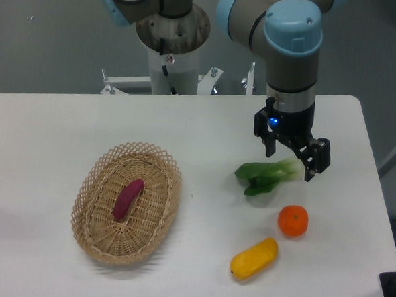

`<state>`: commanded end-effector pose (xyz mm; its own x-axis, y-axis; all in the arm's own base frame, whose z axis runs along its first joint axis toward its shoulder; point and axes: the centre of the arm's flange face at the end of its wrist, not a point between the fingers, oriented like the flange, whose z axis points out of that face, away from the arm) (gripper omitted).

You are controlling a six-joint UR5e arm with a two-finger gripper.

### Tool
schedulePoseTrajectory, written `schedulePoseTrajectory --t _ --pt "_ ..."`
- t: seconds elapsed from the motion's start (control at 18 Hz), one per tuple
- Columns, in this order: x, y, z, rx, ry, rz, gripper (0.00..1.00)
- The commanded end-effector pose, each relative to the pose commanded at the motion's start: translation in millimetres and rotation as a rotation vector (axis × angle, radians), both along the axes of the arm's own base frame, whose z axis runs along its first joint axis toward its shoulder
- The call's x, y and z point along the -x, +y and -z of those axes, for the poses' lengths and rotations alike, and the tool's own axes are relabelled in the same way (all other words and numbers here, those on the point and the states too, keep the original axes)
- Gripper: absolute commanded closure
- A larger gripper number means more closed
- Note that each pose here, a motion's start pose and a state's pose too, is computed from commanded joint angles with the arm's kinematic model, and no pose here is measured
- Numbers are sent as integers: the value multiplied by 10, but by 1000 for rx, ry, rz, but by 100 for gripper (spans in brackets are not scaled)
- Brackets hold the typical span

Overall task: Pick up the sweet potato from the basket
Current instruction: 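Move the open gripper from beside the bok choy toward the wicker basket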

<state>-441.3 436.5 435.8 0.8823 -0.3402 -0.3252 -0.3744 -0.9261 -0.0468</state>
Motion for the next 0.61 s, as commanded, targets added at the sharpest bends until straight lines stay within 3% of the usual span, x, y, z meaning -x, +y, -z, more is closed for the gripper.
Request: schedulePoseTrajectory --t 0.33,0.61 --pt "-80 3 33 2 -6 5 0" --pt "-308 80 254 2 -57 0 0"
